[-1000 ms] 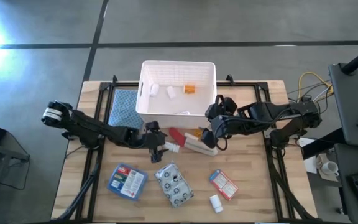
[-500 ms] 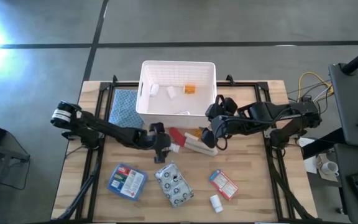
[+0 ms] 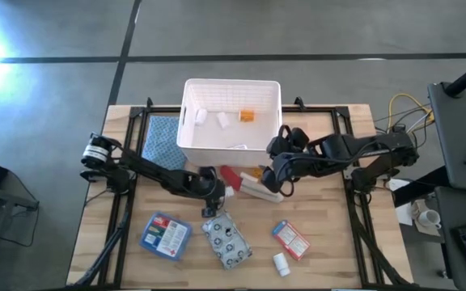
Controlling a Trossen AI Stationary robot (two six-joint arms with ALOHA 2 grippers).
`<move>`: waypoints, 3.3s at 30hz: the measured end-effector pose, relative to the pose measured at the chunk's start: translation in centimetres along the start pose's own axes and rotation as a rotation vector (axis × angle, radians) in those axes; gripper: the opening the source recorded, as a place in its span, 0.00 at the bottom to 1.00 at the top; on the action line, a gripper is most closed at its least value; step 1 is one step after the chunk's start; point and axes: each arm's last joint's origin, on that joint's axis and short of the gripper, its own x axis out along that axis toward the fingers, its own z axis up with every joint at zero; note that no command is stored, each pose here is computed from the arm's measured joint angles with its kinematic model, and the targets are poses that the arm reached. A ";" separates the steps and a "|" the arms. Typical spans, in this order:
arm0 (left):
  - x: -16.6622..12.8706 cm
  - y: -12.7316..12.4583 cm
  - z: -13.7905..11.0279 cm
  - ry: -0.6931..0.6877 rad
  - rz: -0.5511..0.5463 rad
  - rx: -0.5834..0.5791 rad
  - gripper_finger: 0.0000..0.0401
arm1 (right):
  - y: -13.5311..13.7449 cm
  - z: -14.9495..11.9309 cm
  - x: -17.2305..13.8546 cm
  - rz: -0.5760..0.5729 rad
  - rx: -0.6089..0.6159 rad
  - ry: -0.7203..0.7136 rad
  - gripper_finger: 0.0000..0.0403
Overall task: Pick & place medical supplies in basket/bin
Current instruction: Put the white and blue medicine bottle in the white bin, then put the white medicine bottle in the white bin
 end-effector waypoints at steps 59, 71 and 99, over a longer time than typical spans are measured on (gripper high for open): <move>-23.9 7.5 0.4 -0.736 0.172 -0.831 0.38 | 0.7 2.5 0.7 0.092 0.013 -0.212 0.89; -20.9 18.0 4.6 -0.368 0.040 -0.824 0.39 | 0.0 1.5 0.7 0.026 -0.004 -0.126 0.89; -28.0 8.2 6.4 -0.244 0.038 -0.576 0.69 | 1.3 -7.3 0.7 -0.054 0.021 0.406 0.89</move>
